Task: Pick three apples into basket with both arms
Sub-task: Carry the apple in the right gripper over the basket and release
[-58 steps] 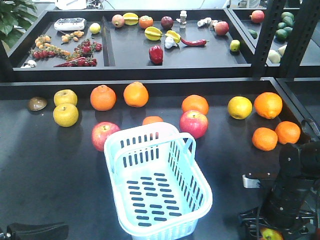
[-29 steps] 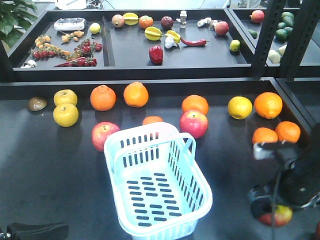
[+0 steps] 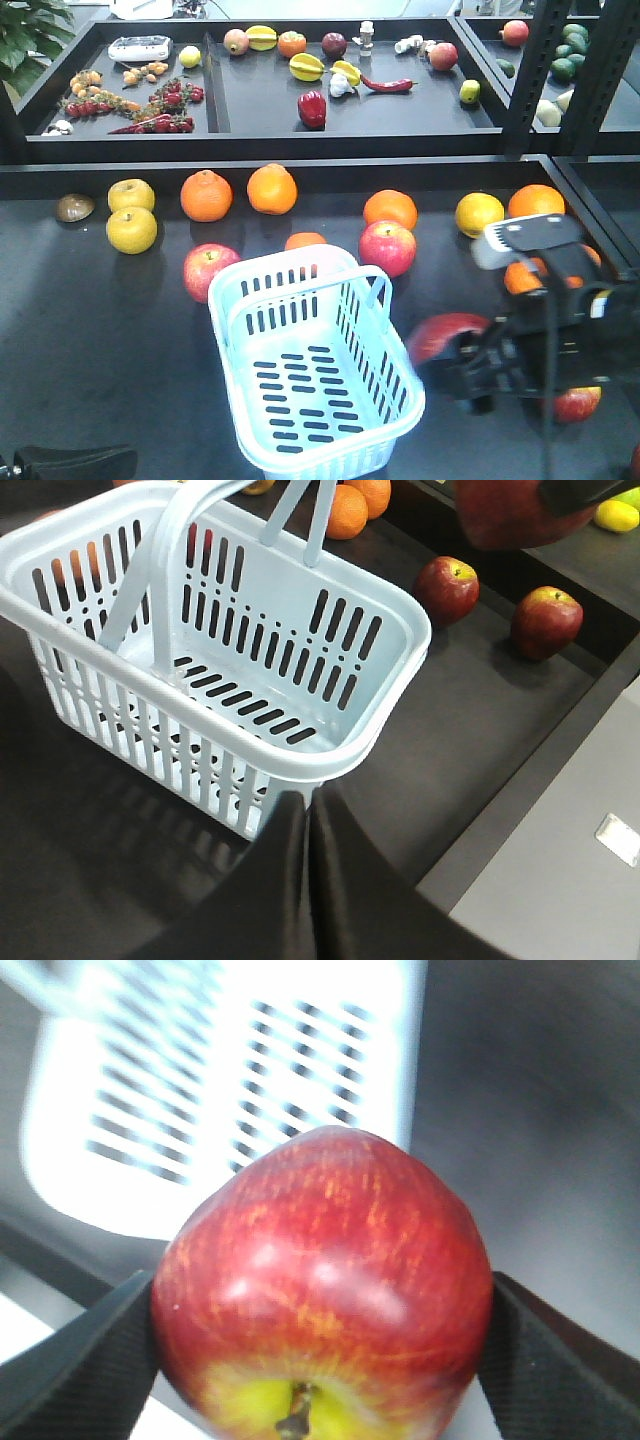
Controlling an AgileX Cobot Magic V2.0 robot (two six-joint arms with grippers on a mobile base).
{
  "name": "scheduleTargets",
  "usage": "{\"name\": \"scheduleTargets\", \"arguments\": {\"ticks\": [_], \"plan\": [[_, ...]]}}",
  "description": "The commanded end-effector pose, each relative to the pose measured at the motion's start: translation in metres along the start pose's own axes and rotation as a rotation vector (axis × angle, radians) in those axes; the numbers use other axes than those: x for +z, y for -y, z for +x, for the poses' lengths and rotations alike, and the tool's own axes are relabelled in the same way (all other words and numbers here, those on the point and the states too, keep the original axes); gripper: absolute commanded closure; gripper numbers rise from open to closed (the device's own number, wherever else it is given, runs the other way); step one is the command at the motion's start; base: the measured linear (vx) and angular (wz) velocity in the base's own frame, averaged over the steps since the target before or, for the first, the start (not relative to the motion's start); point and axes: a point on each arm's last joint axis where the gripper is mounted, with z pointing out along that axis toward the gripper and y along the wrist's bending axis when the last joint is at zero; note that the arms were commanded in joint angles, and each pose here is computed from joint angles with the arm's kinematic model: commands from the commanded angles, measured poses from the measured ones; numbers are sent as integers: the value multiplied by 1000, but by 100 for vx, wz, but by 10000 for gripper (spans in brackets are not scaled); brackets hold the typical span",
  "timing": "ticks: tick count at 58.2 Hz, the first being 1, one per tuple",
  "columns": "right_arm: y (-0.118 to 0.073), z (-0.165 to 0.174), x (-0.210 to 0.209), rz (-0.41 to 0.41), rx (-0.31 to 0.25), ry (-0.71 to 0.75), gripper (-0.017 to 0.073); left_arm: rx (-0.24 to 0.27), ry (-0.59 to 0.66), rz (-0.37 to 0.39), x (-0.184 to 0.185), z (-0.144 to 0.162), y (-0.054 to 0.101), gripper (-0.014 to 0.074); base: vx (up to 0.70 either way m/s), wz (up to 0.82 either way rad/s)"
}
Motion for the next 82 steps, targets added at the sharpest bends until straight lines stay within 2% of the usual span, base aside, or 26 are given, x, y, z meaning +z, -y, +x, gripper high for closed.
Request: {"name": "scheduleTargets", "arguments": {"ticks": [1, 7, 16, 22, 34, 39, 43, 49, 69, 75, 82], "plan": [[-16, -19, 6, -18, -49, 127, 547, -30, 45, -1, -2, -10, 1, 600, 0, 0], [-22, -25, 31, -18, -73, 128, 530, -30, 44, 1, -2, -10, 1, 600, 0, 0], [-14, -29, 61, 15, -53, 111, 452, -30, 44, 1, -2, -10, 1, 600, 0, 0], [-11, -30, 70, 28, -64, 103, 344, -30, 43, 2, -2, -9, 1, 600, 0, 0], [-10, -30, 71, 32, -73, 108, 39, -39, 35, -1, -1, -6, 1, 600, 0, 0], [-10, -30, 71, 33, -92, 107, -38, -55, 25, -12, 1, 0, -2, 600, 0, 0], [-10, -30, 71, 33, -99, 107, -62, -81, 27, -25, 2, 4, -3, 600, 0, 0], [-10, -30, 71, 33, -99, 106, -52, -109, 32, -46, 3, 8, -6, 600, 0, 0], [-11, -27, 70, 26, -117, 69, 79, -113, 30, -57, 3, 11, -8, 600, 0, 0], [-11, -25, 70, 20, -117, 52, 168, -113, 33, -63, 3, 10, -8, 600, 0, 0], [-12, -23, 71, 11, -116, 29, 335, -113, 37, -69, 3, 10, -9, 600, 0, 0]]}}
